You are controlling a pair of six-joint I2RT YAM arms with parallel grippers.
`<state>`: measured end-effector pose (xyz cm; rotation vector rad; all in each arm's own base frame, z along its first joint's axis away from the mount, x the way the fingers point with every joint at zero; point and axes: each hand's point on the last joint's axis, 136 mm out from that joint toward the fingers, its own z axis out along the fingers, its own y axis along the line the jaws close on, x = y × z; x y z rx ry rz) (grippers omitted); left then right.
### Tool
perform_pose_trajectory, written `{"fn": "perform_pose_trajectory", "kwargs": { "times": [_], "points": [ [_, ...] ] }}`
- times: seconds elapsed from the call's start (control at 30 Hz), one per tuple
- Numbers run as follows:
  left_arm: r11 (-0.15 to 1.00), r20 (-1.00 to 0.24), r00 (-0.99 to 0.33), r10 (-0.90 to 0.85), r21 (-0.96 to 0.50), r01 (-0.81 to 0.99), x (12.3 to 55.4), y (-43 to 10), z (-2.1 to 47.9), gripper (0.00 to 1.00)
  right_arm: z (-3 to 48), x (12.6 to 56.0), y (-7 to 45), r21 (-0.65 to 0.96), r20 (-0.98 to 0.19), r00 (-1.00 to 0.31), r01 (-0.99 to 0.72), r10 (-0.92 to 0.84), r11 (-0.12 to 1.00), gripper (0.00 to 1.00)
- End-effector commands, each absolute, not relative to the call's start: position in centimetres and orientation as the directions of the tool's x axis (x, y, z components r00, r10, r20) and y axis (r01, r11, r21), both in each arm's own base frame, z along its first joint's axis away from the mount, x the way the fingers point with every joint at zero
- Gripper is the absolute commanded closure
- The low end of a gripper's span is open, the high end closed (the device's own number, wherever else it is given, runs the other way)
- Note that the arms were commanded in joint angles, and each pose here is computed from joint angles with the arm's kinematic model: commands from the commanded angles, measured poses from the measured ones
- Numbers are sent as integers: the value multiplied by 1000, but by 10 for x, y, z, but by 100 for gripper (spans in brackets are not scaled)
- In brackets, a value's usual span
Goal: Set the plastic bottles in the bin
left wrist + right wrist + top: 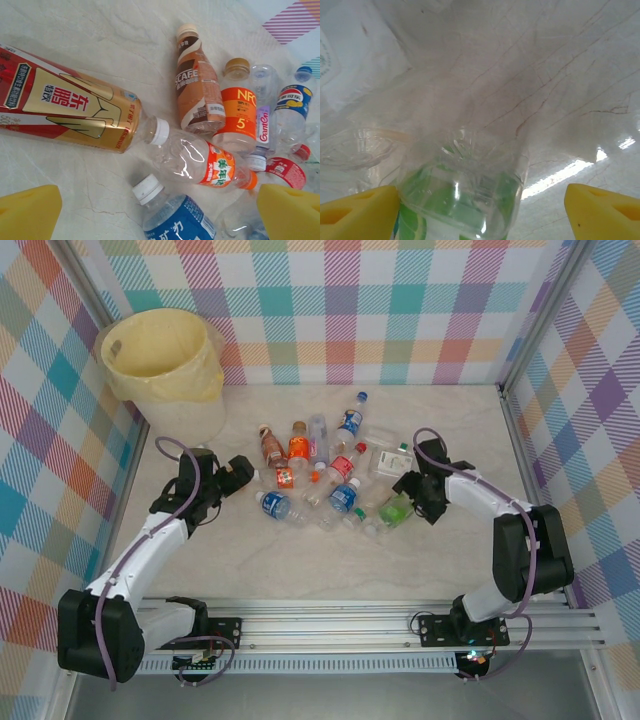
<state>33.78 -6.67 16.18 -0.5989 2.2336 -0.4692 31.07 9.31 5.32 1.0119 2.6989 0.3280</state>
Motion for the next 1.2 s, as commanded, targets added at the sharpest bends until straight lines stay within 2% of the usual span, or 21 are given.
{"fn": "perform_pose_trajectory", "kwargs": {
  "times": [0.0,0.13,0.27,0.5,0.6,0.8,0.97,1.07,1.17],
  "points": [
    [814,-578,-601,-552,-530,-238,339,-78,179,0,40,307,97,271,-104,-732,630,673,727,13],
    [817,-575,-609,-547,-527,-236,341,-81,178,0,31,310,101,269,-74,-717,655,694,706,13],
    [821,-575,-620,-534,-529,-216,342,-87,179,0,25,309,101,289,-75,-692,674,718,680,21],
    [822,-609,-679,-409,-569,16,342,-135,199,0,64,311,81,339,-231,-652,642,722,688,39],
    [808,-638,-696,-329,-572,143,340,-164,211,0,95,321,85,440,-310,-645,553,698,707,45],
    [703,-683,-721,-117,-570,425,328,-242,225,0,174,355,130,641,-453,-665,220,594,735,50],
    [503,-729,-685,7,-589,632,308,-301,245,0,215,373,177,726,-456,-714,47,531,686,50],
    [489,-752,-652,96,-535,689,306,-319,243,0,227,377,196,729,-452,-738,19,501,685,49],
    [534,-763,-629,148,-473,700,316,-325,232,0,234,379,208,726,-431,-765,20,478,687,49]
  ]
}}
